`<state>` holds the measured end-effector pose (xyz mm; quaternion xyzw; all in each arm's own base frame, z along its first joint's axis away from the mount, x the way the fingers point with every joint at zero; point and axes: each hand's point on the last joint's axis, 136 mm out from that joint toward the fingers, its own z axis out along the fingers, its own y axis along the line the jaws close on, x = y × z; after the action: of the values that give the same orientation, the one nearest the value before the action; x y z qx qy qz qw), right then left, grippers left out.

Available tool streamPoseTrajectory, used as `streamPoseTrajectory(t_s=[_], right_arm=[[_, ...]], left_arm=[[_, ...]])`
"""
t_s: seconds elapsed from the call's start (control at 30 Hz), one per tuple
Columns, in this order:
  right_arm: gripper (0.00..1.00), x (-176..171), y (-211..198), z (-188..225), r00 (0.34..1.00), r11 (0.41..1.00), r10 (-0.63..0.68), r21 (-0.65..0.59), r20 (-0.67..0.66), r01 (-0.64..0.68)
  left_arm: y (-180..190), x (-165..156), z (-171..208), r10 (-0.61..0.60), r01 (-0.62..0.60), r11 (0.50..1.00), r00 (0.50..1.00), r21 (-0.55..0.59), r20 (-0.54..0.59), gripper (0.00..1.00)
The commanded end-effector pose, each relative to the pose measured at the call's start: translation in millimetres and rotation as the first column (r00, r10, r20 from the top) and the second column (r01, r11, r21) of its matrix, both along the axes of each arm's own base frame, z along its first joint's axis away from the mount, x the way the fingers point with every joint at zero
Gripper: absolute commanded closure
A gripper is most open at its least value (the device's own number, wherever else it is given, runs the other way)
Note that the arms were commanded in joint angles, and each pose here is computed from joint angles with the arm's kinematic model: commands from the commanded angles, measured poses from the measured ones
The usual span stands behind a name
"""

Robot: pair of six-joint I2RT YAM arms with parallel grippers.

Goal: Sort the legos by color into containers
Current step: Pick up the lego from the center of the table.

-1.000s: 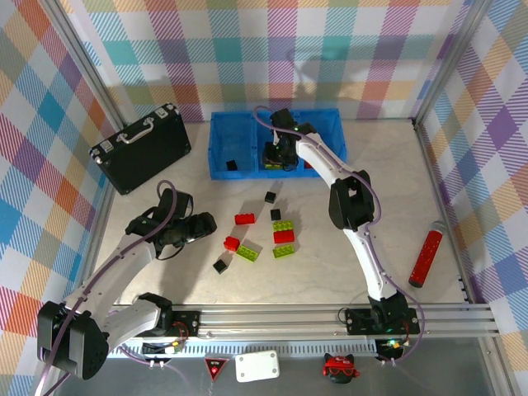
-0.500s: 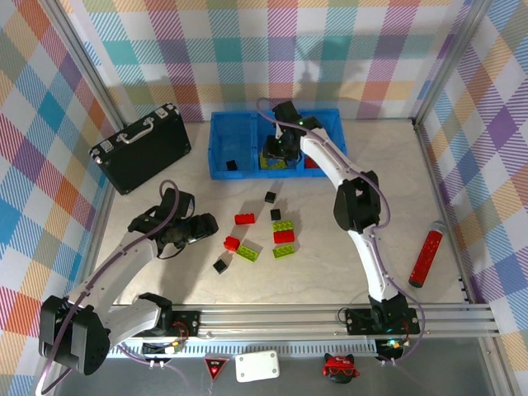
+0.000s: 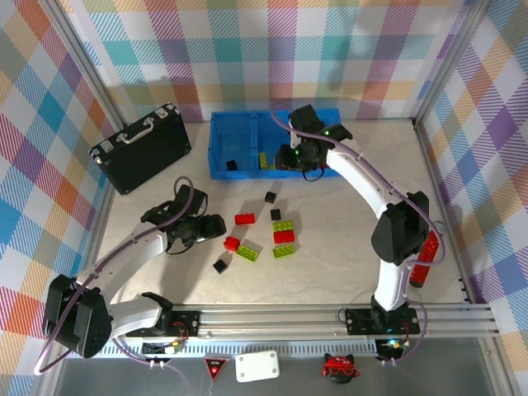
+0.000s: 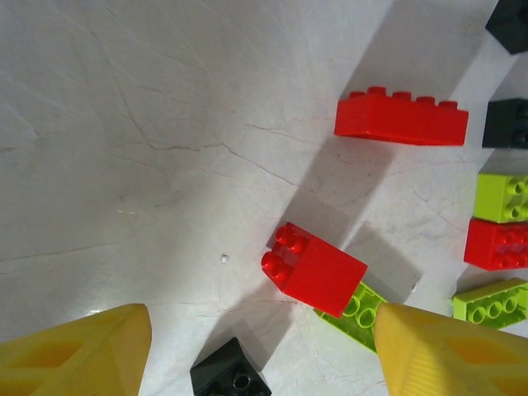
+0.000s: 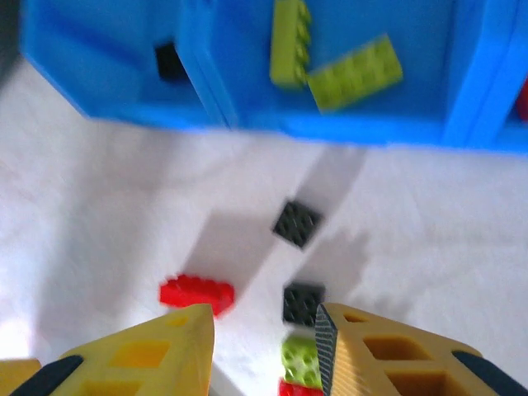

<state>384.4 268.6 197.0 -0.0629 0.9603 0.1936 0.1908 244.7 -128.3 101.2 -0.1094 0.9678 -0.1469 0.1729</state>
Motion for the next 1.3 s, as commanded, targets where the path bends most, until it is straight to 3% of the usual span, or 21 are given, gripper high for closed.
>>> streamPoseTrajectory(t_s=[0.0,0.37,0.73,0.87,0.93,1.03,1.1,1.27], right_arm=[[0.60,-35,0,-12,0.998,0.998,0.050,-0.022,-0.048,-0.051],[0.59,-110,13,-56,0.978,0.973,0.160,-0.144,-0.137,-0.180],[0.56,-133,49,-77,0.957,0.940,0.229,-0.215,-0.179,-0.265],[0.53,-133,31,-83,0.972,0.925,0.145,-0.322,-0.185,-0.199],[0.48,-135,22,-87,0.977,0.924,0.098,-0.348,-0.187,-0.159],[0.28,-141,17,-100,0.978,0.931,0.077,-0.338,-0.192,-0.139],[0.20,-141,10,-110,0.981,0.926,0.054,-0.358,-0.187,-0.119],[0.13,-139,3,-127,0.982,0.909,0.018,-0.406,-0.186,-0.093]], left_arm=[[-9,7,5,-0.009,0.009,1.000,1.000,0.012,0.025,0.29],[-10,14,10,0.081,-0.077,0.995,0.995,-0.055,0.062,0.29],[17,12,15,0.155,-0.148,0.980,0.987,-0.136,0.046,0.29],[26,8,18,0.181,-0.170,0.972,0.982,-0.163,0.056,0.29],[28,6,19,0.189,-0.178,0.969,0.980,-0.173,0.054,0.29],[28,4,17,0.190,-0.178,0.967,0.981,-0.182,0.049,0.29],[27,4,16,0.186,-0.175,0.967,0.982,-0.186,0.043,0.29],[28,3,14,0.183,-0.173,0.969,0.982,-0.177,0.039,0.29]])
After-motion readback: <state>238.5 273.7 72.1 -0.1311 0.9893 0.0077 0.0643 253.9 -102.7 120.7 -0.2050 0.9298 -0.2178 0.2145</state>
